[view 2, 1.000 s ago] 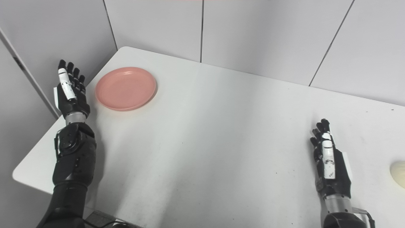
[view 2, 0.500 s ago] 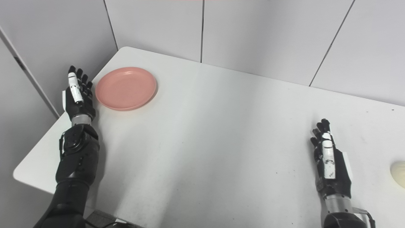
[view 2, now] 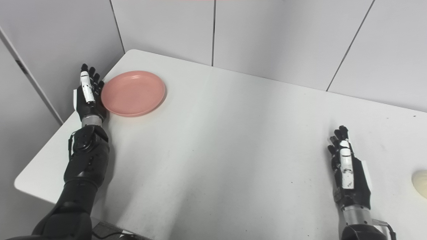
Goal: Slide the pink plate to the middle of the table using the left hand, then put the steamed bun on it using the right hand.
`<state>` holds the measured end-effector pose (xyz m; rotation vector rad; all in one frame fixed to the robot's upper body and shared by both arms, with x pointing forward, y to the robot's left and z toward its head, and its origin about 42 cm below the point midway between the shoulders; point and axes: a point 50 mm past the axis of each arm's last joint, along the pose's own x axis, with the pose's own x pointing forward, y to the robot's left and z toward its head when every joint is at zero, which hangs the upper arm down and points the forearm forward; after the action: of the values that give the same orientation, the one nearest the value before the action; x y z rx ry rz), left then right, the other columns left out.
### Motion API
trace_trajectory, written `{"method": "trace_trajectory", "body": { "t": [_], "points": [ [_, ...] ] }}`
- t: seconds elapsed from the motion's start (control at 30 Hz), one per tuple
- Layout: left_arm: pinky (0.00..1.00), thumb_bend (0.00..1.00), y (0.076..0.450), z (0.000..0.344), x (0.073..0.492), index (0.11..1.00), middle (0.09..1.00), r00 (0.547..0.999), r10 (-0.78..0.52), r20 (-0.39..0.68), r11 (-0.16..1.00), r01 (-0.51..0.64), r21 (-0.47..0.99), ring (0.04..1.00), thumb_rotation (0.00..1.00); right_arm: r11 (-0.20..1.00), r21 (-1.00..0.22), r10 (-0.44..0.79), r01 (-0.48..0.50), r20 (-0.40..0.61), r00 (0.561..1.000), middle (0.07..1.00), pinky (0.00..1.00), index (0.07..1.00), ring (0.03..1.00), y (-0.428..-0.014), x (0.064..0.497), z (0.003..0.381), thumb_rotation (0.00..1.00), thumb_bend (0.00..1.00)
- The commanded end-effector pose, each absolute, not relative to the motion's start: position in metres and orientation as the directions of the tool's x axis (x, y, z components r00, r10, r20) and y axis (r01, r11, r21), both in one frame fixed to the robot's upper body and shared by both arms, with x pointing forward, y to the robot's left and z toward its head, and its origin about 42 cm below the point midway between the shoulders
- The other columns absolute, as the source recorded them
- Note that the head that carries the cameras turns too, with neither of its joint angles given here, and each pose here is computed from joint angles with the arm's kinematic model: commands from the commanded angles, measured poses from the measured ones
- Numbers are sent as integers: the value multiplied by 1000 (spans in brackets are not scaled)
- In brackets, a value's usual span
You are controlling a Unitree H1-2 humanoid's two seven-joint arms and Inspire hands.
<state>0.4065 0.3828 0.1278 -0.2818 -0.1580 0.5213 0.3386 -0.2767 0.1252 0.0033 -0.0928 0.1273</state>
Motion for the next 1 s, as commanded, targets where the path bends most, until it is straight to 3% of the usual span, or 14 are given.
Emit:
{"method": "trace_trajectory", "body": {
  "t": [0.0, 0.6, 0.97],
  "points": [
    [1000, 396, 373, 116, 410, 1000, 988, 880, 474, 4, 838, -450, -307, 1000, 1000, 992, 18, 123, -124, 63, 990, 1000, 1000, 1000, 1000, -275, 325, 108, 1000, 139],
    [969, 389, 330, 116, 422, 967, 959, 969, 239, -56, 921, -245, -304, 957, 1000, 993, 6, 116, -116, 65, 991, 1000, 1000, 1000, 1000, -267, 323, 107, 1000, 127],
    [979, 412, 291, 119, 427, 957, 952, 995, 76, -66, 949, -93, -302, 949, 1000, 994, -5, 108, -108, 58, 992, 1000, 1000, 1000, 1000, -261, 322, 103, 1000, 154]
  ]
}}
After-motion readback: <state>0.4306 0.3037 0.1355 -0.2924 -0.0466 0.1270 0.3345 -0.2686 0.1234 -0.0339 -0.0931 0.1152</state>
